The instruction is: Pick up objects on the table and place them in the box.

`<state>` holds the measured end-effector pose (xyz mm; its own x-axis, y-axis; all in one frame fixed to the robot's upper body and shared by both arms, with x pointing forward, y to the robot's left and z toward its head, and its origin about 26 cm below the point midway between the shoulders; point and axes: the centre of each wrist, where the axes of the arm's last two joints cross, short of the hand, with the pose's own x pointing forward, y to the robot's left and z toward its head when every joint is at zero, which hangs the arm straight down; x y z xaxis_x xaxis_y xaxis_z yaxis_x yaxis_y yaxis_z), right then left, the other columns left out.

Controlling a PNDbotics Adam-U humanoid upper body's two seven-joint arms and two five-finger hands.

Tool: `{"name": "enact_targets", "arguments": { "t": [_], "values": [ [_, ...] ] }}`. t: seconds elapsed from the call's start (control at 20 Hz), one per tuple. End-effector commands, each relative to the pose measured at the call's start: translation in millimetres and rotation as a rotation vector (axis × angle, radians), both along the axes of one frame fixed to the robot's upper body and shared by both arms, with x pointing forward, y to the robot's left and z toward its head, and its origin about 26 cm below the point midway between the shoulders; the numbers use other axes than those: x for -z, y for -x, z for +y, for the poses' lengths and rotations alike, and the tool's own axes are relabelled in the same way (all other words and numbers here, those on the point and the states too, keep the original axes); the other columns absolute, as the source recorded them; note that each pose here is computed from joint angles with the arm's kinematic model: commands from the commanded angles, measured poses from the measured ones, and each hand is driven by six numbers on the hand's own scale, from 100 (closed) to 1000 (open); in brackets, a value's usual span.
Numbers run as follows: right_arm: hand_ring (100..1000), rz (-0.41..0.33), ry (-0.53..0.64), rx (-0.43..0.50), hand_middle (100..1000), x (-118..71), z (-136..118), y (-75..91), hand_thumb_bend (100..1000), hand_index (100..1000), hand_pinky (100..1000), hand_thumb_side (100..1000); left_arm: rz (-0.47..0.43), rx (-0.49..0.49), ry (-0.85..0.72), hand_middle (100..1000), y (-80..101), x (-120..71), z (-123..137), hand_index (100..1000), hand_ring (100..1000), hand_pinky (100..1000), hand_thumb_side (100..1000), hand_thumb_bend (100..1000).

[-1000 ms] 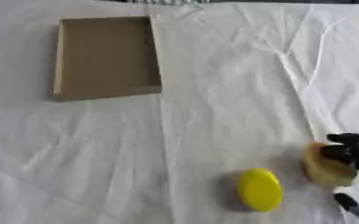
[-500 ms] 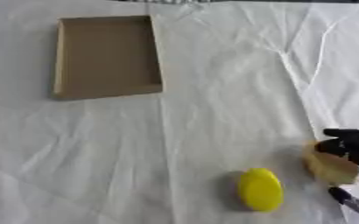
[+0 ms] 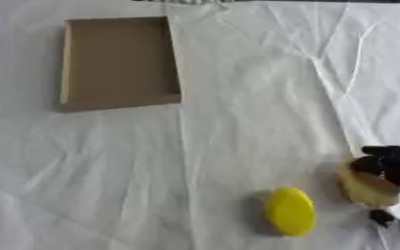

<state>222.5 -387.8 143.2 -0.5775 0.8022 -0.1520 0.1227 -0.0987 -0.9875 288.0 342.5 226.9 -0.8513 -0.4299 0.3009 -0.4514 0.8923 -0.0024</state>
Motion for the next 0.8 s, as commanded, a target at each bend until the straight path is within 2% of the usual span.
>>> {"name": "enact_targets", "arguments": {
  "t": [0.05,0.2,0.6,0.8],
  "values": [
    [918,0.000,-0.014,-0.022,772,-6.8,1.4,-0.4,195,902,880,100,-0.014,0.008,-0.013,751,2.6,-5.6,-0.9,851,789,856,595,172],
    [910,0.004,-0.057,-0.033,749,-7.5,1.8,-1.0,100,879,876,100,-0.011,0.010,-0.010,752,2.6,-5.1,-1.0,851,790,857,595,173],
    [879,0.000,-0.107,-0.040,682,-10.7,1.0,-2.4,100,827,859,100,-0.007,0.016,-0.008,753,2.4,-5.1,-1.4,851,791,858,599,169],
    [822,-0.080,-0.169,-0.061,640,-19.9,-0.1,-6.7,100,794,827,100,-0.007,0.018,-0.007,753,2.3,-5.4,-1.7,851,791,859,598,168]
  ]
}}
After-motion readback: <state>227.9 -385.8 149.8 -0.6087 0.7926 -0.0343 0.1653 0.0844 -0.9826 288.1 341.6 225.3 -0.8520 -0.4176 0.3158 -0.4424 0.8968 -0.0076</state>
